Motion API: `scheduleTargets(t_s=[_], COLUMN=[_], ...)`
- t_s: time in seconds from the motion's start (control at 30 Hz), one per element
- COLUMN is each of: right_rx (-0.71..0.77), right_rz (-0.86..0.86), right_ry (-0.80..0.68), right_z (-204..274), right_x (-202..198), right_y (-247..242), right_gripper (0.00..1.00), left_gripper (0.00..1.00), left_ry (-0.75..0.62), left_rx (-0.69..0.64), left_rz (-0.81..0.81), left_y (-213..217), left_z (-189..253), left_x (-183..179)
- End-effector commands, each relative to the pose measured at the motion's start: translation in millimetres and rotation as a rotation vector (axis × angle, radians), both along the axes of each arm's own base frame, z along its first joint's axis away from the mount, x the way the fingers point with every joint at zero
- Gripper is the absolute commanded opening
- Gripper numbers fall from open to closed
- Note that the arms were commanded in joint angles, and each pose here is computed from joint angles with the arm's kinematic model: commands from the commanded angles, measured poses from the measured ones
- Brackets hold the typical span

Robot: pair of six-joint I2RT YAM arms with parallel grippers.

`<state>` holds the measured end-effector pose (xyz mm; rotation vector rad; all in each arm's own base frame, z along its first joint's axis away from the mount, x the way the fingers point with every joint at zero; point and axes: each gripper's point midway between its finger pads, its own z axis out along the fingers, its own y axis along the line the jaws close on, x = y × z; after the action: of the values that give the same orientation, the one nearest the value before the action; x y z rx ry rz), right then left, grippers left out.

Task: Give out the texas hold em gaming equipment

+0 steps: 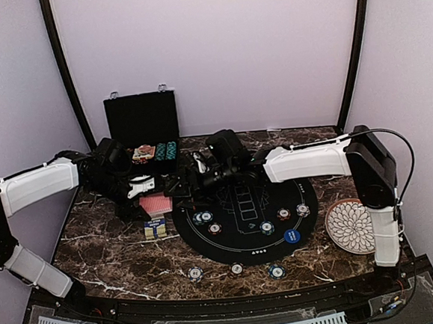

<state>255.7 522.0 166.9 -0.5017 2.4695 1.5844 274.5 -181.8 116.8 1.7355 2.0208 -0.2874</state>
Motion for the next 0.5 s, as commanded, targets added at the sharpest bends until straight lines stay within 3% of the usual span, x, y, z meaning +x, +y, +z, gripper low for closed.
scheduleTargets(t_s=[0.0,0.47], right_rx=[0.065,0.106], right_rz=[0.014,-0.008], right_ry=[-0.012,0.041], right_z=[15,7], right_x=[4,12], right_y=[10,15], right_gripper=[0.86,0.82], left_gripper=[0.00,0.00], left_ry=[-0.034,-0.057], left_rx=[-0.065,-0.092], left_rz=[-0.008,-0.027], left_y=[-12,-22], left_z=[29,48], left_x=[-2,-6])
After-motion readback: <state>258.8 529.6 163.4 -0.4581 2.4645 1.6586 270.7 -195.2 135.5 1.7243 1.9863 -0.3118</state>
